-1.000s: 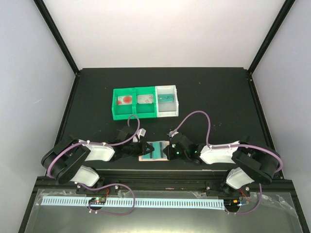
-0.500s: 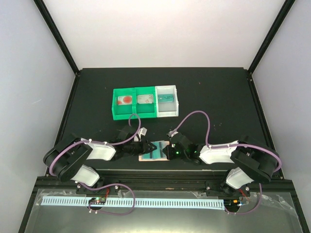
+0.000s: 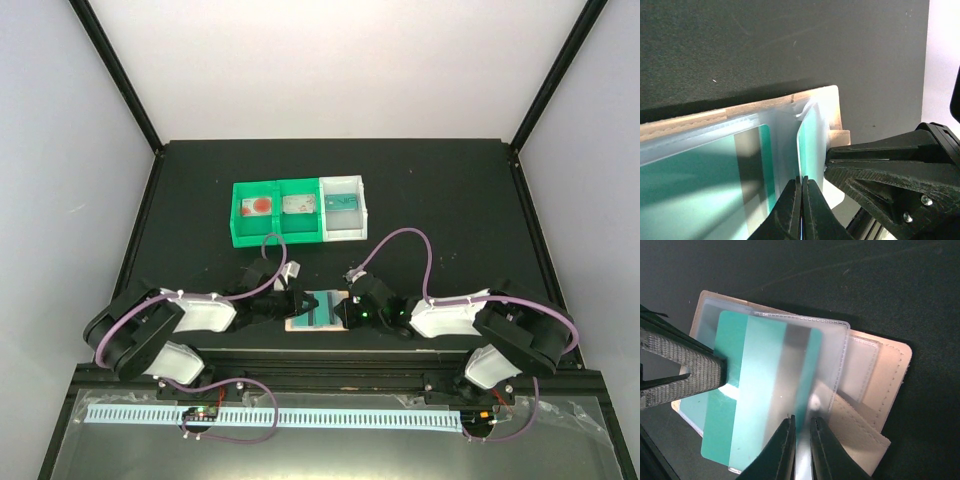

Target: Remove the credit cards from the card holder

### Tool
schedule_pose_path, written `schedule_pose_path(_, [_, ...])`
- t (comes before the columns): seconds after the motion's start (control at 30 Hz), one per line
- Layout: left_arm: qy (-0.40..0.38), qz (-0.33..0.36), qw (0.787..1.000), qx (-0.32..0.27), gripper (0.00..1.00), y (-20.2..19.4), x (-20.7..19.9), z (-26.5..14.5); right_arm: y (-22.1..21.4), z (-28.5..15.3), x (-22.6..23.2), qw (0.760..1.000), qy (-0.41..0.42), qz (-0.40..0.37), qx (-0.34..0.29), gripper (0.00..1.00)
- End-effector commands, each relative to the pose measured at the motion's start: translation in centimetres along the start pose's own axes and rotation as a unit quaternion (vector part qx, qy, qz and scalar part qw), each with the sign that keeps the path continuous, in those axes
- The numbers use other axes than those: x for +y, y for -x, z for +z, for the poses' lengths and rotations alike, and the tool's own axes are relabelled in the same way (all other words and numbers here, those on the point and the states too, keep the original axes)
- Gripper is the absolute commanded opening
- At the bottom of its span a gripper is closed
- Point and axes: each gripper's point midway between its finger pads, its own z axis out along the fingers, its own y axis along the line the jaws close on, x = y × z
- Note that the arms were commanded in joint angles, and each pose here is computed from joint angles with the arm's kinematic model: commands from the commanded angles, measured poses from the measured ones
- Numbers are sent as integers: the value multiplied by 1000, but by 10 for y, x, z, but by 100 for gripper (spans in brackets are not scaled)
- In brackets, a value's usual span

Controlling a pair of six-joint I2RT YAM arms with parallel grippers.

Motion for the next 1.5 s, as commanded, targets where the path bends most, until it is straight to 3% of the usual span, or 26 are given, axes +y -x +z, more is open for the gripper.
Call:
schedule_pose_path(0.0, [27, 1, 999, -17, 2, 4, 8, -6, -42, 3, -49, 994, -87, 13, 65, 11])
schedule_pose_path(0.57, [48, 17, 997, -59, 1, 10, 8, -33, -33, -2, -46, 994, -93, 5, 54, 12])
schedule_pose_path(0.83, [55, 56, 988, -131, 1, 29, -9, -67, -7, -23, -21, 998, -66, 3, 23, 15])
schedule_pose_path(1.2, [37, 193, 951, -238, 2, 51, -53, -118, 44, -84, 48, 997, 43, 47, -34, 24])
schedule_pose_path(1.47, [39, 304, 913, -268, 2, 41, -80, -121, 66, -110, 67, 989, 39, 138, -35, 36])
